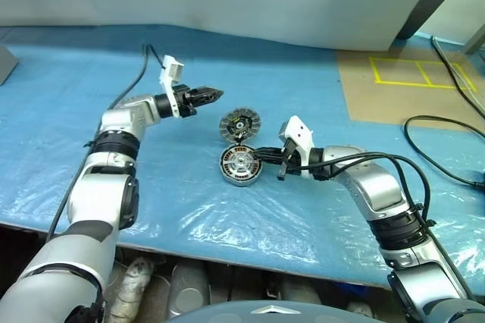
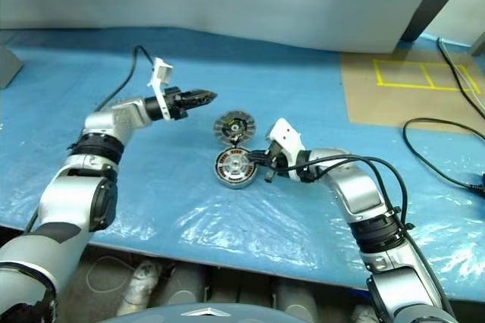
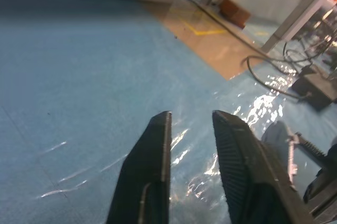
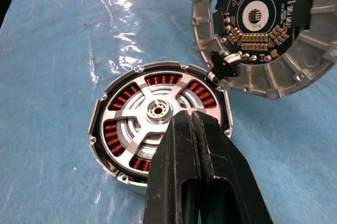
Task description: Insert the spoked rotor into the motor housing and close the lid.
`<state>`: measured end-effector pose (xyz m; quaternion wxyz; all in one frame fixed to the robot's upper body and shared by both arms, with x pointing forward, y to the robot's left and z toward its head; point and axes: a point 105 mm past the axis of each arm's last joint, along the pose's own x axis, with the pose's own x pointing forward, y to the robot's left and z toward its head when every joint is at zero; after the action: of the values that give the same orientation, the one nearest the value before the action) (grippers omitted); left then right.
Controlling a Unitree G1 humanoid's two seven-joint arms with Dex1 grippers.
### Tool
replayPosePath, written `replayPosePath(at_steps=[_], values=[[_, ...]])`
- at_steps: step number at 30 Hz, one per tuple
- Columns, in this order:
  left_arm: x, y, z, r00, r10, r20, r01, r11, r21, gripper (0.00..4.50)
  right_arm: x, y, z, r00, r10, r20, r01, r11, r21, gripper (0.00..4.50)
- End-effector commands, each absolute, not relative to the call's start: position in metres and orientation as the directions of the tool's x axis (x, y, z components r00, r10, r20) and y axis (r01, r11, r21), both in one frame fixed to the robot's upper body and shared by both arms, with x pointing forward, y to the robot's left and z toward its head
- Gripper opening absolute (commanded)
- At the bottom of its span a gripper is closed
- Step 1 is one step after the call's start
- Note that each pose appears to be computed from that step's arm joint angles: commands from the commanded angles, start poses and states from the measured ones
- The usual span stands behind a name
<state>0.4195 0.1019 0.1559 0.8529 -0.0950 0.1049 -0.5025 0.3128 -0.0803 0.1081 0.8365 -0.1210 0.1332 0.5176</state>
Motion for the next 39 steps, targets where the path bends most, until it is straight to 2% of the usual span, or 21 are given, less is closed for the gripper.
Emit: replayPosePath(at_steps=[1,11,14,17,22,27,31,33,39], values=[[0.417,0.084,0.154,0.394,-0.907,-0.149,0.899,0.414,-0.142,0.83,0.311,-0.084,0.113,0.454,0.822,-0.344,-0.888,0.45,-0.097,0.0],[0.406,0.045,0.164,0.245,-0.963,-0.11,0.956,0.258,-0.137,0.83,0.305,-0.091,0.109,0.485,0.798,-0.357,-0.869,0.486,-0.094,0.0],[0.395,0.038,0.163,0.136,-0.983,-0.123,0.981,0.151,-0.125,0.83,0.303,-0.093,0.108,0.498,0.79,-0.358,-0.86,0.501,-0.091,0.0],[0.378,0.035,0.15,0.001,-0.981,-0.194,0.994,0.022,-0.106,0.83,0.303,-0.094,0.107,0.509,0.782,-0.359,-0.853,0.514,-0.09,0.0],[0.357,0.041,0.132,-0.133,-0.956,-0.262,0.989,-0.111,-0.099,0.83,0.302,-0.095,0.108,0.515,0.782,-0.352,-0.849,0.521,-0.083,0.0],[0.345,0.044,0.116,-0.172,-0.936,-0.307,0.984,-0.149,-0.099,0.83,0.299,-0.116,0.116,0.544,0.767,-0.34,-0.827,0.559,-0.06,0.0],[0.338,0.045,0.111,-0.178,-0.934,-0.311,0.983,-0.152,-0.106,0.83,0.281,-0.148,0.097,0.522,0.699,-0.488,-0.839,0.524,-0.148,0.0],[0.336,0.046,0.109,-0.18,-0.933,-0.311,0.982,-0.152,-0.111,0.83,0.279,-0.156,0.093,0.526,0.675,-0.517,-0.838,0.515,-0.18,0.0],[0.33,0.046,0.111,-0.194,-0.929,-0.315,0.98,-0.169,-0.106,0.83,0.29,-0.138,0.13,0.553,0.749,-0.365,-0.828,0.545,-0.135,0.0]])
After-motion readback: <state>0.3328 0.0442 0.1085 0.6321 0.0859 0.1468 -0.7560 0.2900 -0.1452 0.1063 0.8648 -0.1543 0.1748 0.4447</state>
